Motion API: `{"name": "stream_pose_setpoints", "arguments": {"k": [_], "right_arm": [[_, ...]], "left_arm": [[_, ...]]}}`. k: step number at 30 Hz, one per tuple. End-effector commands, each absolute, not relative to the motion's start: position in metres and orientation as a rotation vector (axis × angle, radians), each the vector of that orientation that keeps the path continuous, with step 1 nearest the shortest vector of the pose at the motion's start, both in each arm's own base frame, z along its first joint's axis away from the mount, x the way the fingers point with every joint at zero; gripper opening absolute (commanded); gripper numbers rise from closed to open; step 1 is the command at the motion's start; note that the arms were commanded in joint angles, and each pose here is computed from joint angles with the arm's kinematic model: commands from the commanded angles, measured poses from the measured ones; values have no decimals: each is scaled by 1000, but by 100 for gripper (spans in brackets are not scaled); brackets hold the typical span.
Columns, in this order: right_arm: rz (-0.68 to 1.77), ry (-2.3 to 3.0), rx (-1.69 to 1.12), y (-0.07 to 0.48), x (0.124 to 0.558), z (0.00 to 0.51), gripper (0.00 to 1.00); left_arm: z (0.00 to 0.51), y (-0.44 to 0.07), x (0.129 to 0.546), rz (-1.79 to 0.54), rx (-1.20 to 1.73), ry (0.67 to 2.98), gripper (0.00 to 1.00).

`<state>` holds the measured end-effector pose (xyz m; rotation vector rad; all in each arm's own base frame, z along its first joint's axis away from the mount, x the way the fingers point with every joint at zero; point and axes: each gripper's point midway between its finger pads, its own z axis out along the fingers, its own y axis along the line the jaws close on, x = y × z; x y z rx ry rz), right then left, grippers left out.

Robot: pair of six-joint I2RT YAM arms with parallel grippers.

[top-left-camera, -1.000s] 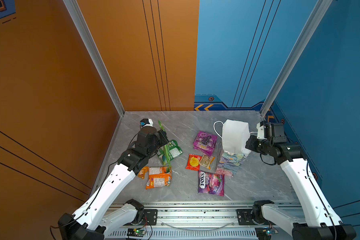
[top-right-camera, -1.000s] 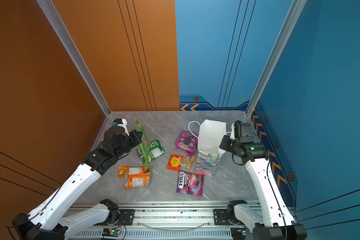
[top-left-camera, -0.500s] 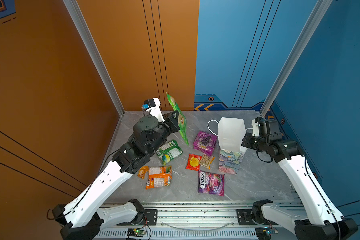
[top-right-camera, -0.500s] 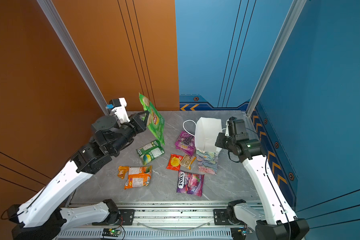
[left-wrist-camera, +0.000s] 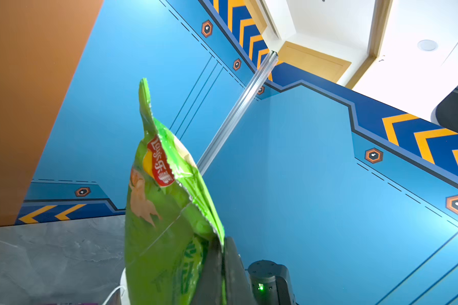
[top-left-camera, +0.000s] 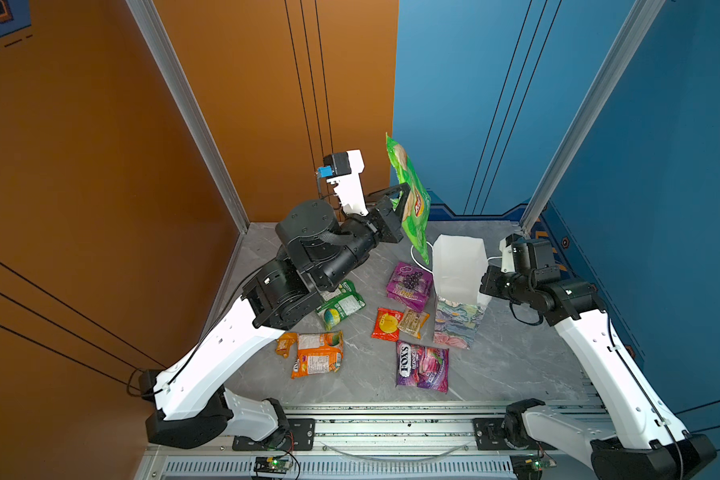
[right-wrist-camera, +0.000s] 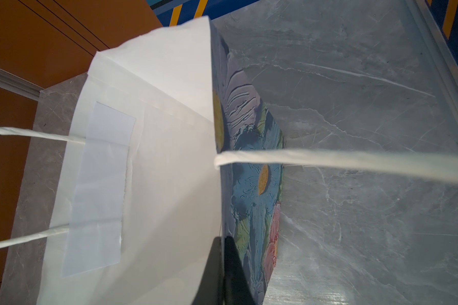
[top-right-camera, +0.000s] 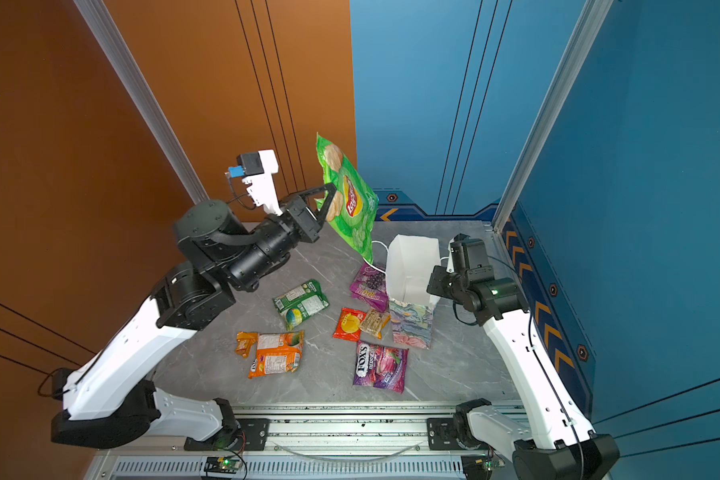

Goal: Place the snacks into the paper bag
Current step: 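Lift the chips bag with the left gripper and carry it over the paper bag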

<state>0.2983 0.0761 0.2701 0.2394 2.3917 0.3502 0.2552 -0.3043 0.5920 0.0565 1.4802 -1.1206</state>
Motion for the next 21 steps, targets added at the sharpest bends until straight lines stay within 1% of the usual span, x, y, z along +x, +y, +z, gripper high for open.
{"name": "stream_pose_setpoints", "arguments": {"k": [1, 8, 21], "right_arm": [[362, 2354, 254, 77, 300, 277, 2], [379, 2347, 247, 79, 299, 278, 2], [390, 2331, 246, 81, 302, 283, 2]], "left_arm": [[603, -324, 245, -1171, 131, 1449, 0], [582, -351, 251, -1207, 136, 1524, 0], [518, -387, 267, -1229, 97, 1718, 0]]}}
